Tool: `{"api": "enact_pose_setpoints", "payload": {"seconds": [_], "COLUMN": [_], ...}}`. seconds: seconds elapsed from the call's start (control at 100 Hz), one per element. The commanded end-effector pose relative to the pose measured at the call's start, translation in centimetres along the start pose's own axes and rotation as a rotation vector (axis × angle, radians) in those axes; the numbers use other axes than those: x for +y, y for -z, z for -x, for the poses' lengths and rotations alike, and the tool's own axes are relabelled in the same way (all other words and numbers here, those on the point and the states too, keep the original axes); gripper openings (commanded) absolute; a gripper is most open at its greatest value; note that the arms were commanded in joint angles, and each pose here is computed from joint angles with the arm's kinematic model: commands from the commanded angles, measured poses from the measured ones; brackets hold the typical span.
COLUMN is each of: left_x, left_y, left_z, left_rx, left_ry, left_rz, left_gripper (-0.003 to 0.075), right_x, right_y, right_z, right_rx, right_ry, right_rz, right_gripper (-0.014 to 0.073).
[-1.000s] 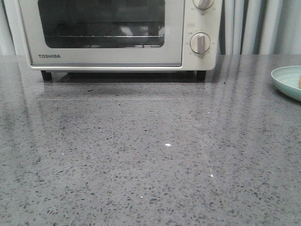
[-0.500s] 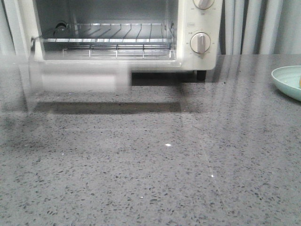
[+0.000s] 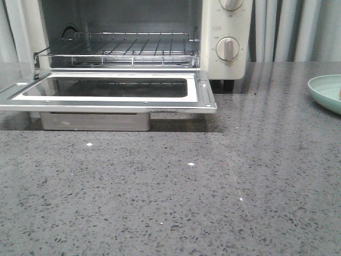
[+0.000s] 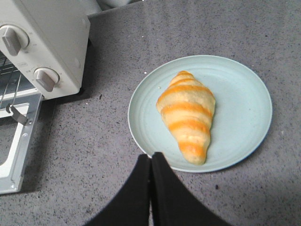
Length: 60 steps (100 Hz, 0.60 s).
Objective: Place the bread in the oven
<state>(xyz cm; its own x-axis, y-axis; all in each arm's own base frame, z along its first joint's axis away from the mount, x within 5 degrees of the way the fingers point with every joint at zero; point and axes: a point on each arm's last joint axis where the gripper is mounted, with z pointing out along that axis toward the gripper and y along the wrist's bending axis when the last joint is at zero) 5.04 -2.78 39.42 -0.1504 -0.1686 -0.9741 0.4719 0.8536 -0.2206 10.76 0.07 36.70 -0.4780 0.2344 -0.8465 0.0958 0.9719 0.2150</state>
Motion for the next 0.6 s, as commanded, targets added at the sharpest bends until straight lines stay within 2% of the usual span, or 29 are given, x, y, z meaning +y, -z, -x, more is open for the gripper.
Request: {"api": "enact_pose_setpoints", "payload": {"seconds": [0.0, 0.1, 0.23, 0.31, 0.38, 0.59], "left_x": [-0.3, -0.2, -0.2, -0.2, -0.2, -0.2], "left_y": [0.3, 0.3, 0.3, 0.3, 0.3, 0.3], "left_z": [1.1, 1.0, 1.1, 1.1, 1.1, 1.1], "left_rx": [-0.06, -0.051, -0.054, -0.055, -0.055, -0.055], "left_ry": [-0.002, -0.008, -0.013, -0.023, -0.025, -0.025], "left_rz": [-0.022, -0.016, -0.014, -0.009, -0.008, -0.008], "left_gripper": [-0.0022, -0.0022, -0.0022, -0.0022, -0.0022, -0.0021], "right_x": [0.6, 0.9, 1.1, 1.2, 1.2, 1.2], "right_y": [-0.8, -2.8, -6.0, -8.2, -9.6, -13.2], "right_z": [3.2, 4.9, 6.7, 7.4, 7.9, 9.1], "right_rx": [-0.03, 0.097, 0.235, 0.307, 0.348, 0.413], "right_ry": [0.016, 0.019, 0.015, 0.012, 0.011, 0.026], "right_rz": [0.005, -0.015, -0.037, -0.049, -0.056, -0.063], "right_gripper": [-0.0052, 0.0052, 0.0326, 0.0452, 0.0487, 0.0487]}}
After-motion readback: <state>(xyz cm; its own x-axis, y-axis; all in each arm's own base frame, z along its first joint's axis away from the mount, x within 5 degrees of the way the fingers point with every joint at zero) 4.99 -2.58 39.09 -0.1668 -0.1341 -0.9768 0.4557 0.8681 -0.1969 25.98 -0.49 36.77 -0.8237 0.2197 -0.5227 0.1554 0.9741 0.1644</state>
